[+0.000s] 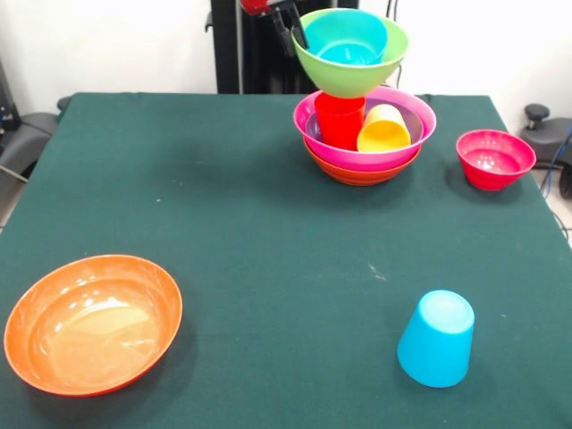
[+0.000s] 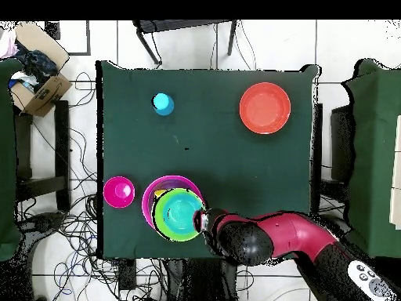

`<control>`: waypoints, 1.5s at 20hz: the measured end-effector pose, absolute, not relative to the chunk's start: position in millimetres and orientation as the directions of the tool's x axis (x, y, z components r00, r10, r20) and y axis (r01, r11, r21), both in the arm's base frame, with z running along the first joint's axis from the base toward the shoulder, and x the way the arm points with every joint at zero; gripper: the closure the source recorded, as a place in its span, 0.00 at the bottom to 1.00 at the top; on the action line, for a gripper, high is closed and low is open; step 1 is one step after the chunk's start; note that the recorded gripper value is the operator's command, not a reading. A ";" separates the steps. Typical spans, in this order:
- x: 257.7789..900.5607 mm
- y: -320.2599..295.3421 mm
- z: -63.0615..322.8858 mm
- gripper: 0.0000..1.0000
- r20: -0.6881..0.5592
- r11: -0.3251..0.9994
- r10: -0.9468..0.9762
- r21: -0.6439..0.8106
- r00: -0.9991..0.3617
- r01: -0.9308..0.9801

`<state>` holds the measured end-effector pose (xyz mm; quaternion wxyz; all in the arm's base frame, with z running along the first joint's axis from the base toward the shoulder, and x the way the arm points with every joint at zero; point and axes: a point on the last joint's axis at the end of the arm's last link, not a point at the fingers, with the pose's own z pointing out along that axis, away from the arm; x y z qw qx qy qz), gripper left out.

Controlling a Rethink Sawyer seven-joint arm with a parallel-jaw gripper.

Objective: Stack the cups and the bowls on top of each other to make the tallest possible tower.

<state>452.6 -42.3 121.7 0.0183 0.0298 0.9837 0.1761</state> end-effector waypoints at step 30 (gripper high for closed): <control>432.9 -33.8 93.1 1.00 -0.051 0.929 -0.051 0.364 -0.997 -0.066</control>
